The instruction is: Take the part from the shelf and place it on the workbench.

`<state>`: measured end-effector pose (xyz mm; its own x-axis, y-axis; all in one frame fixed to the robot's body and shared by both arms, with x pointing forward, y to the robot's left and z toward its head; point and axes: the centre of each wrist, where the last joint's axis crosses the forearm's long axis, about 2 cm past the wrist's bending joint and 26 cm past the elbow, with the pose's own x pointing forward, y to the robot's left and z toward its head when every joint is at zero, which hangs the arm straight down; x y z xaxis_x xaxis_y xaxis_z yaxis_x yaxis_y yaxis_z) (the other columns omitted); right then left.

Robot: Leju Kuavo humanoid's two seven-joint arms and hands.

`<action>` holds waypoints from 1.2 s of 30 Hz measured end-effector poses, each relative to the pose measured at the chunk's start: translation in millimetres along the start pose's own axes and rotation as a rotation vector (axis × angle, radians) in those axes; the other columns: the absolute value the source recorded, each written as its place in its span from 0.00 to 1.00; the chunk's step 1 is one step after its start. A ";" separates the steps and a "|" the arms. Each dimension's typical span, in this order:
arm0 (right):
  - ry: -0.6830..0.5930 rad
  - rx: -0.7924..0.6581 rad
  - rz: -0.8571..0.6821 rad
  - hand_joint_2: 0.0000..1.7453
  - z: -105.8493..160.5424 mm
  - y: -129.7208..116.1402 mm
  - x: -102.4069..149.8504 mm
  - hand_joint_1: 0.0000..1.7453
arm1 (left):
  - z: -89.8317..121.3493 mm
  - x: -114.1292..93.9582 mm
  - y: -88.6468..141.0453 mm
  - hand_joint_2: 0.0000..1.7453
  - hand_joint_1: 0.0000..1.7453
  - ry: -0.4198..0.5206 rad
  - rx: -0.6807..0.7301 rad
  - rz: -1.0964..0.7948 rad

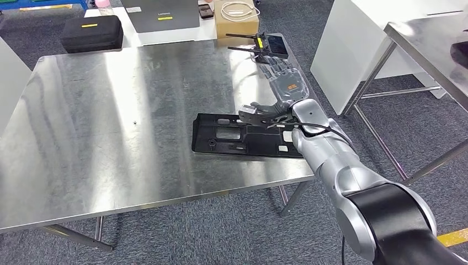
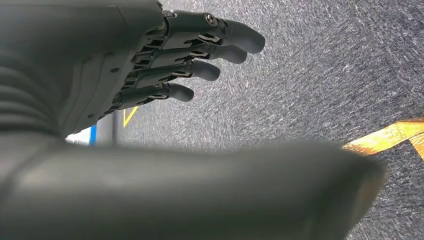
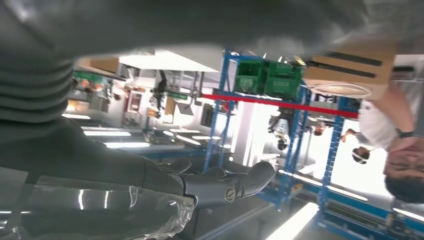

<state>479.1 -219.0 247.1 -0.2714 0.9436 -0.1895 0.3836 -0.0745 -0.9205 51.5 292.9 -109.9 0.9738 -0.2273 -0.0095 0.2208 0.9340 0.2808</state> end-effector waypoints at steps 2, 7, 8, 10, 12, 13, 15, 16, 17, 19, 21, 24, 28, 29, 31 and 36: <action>0.038 -0.002 -0.003 0.00 2.6 2.1 -7.0 0.00 | 0.0 0.2 0.0 0.00 0.00 0.002 0.003 -0.009; 0.114 -0.011 -0.007 0.00 15.4 12.6 -27.8 0.00 | 0.1 0.3 0.2 0.00 0.00 -0.006 0.018 -0.010; 0.121 -0.005 -0.003 0.00 18.1 14.9 -31.4 0.00 | 0.1 0.2 0.3 0.00 0.00 -0.011 0.020 -0.006; 0.133 0.006 0.001 0.00 22.9 18.9 -37.0 0.00 | 0.1 0.2 0.3 0.00 0.00 -0.016 0.021 -0.002; 0.140 0.014 0.003 0.00 26.2 21.6 -40.3 0.00 | 0.1 0.3 0.2 0.00 0.00 -0.018 0.021 -0.001; 0.143 0.017 0.004 0.00 27.4 22.5 -41.6 0.00 | 0.1 0.3 0.2 0.00 0.00 -0.019 0.021 -0.001; 0.149 0.021 0.005 0.25 28.9 23.7 -43.9 0.00 | 0.1 0.3 0.1 0.50 0.00 -0.019 0.021 0.000; 0.152 0.023 0.007 0.50 29.4 24.0 -44.7 0.00 | 0.1 0.2 0.1 0.75 0.00 -0.020 0.021 0.001; 0.157 0.030 0.010 0.75 29.9 24.5 -45.6 0.00 | 0.1 0.2 0.1 0.75 0.00 -0.022 0.020 0.003; 0.173 0.057 0.021 1.00 31.9 26.3 -48.3 0.00 | 0.1 0.2 0.0 0.25 0.00 -0.030 0.013 0.006; 0.205 0.101 0.036 1.00 36.0 29.8 -53.4 0.00 | 0.2 0.3 -0.7 0.00 0.00 -0.037 -0.004 0.004; 0.296 0.163 0.066 1.00 45.9 36.6 -67.8 0.00 | 0.6 0.4 -2.5 0.00 0.00 -0.039 -0.033 0.001; 0.453 0.230 0.139 1.00 76.2 53.6 -99.7 0.00 | 1.8 1.4 -7.3 1.00 0.00 -0.026 -0.075 -0.008; 0.480 0.245 0.158 1.00 88.8 60.5 -108.3 0.00 | 2.3 1.7 -9.0 1.00 0.00 -0.026 -0.085 -0.009; 0.519 0.278 0.191 1.00 117.5 75.4 -123.3 0.00 | 3.5 1.5 -13.1 1.00 0.00 -0.030 -0.099 -0.009; 0.610 0.353 0.246 1.00 185.4 103.7 -148.3 0.00 | 6.7 2.3 -23.5 1.00 0.00 -0.078 -0.107 -0.045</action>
<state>395.4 -426.4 116.3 0.3636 0.8898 -0.2757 0.0358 -0.3091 -0.9503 48.3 268.6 -110.1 0.9565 -0.2865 0.0556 0.2728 0.9455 0.1778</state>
